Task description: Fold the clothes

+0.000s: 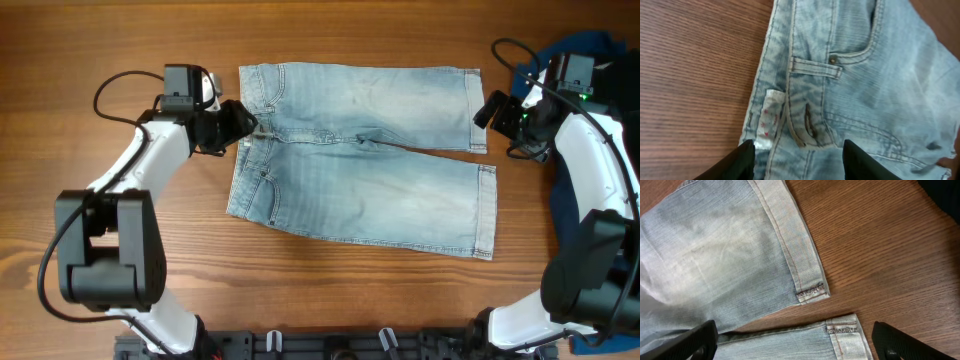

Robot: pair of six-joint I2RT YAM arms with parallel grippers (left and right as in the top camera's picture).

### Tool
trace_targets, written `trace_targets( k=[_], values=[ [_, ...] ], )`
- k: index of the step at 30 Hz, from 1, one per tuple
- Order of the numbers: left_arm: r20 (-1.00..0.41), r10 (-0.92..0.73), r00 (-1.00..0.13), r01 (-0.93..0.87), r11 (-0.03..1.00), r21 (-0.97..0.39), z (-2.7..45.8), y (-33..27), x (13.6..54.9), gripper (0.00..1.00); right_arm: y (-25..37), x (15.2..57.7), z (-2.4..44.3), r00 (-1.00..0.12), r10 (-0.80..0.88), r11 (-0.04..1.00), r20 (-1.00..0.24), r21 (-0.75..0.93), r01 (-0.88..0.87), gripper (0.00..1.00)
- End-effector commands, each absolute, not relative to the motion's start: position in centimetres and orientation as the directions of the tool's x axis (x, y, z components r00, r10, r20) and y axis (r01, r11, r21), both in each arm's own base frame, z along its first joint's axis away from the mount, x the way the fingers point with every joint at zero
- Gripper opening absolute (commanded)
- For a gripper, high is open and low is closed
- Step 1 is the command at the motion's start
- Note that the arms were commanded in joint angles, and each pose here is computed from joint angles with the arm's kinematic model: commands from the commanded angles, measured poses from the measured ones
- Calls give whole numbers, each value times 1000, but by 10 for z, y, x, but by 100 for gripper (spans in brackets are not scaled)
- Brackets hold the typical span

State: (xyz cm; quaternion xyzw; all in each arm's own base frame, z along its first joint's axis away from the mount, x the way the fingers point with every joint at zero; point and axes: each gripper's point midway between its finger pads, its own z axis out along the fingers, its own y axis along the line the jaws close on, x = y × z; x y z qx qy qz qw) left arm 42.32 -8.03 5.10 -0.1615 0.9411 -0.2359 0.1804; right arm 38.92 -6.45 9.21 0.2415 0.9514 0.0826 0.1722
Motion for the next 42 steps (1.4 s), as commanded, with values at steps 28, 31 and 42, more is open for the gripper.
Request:
trace_targets(
  k=[28,31,42],
  values=[
    [-306,-326,-894,-185,892,-411,13,-100,433,57,-61,394,106,-819,479,873,-316,268,408,100],
    [-288,-333,-898,-199,891,-409,0,-100,433,58,-61,394,106,-819,480,873,-316,268,408,100],
    [-336,-354,-873,-187,879,-439,22,-102,442,20,-61,395,106,-817,479,873,-320,268,407,100]
  ],
)
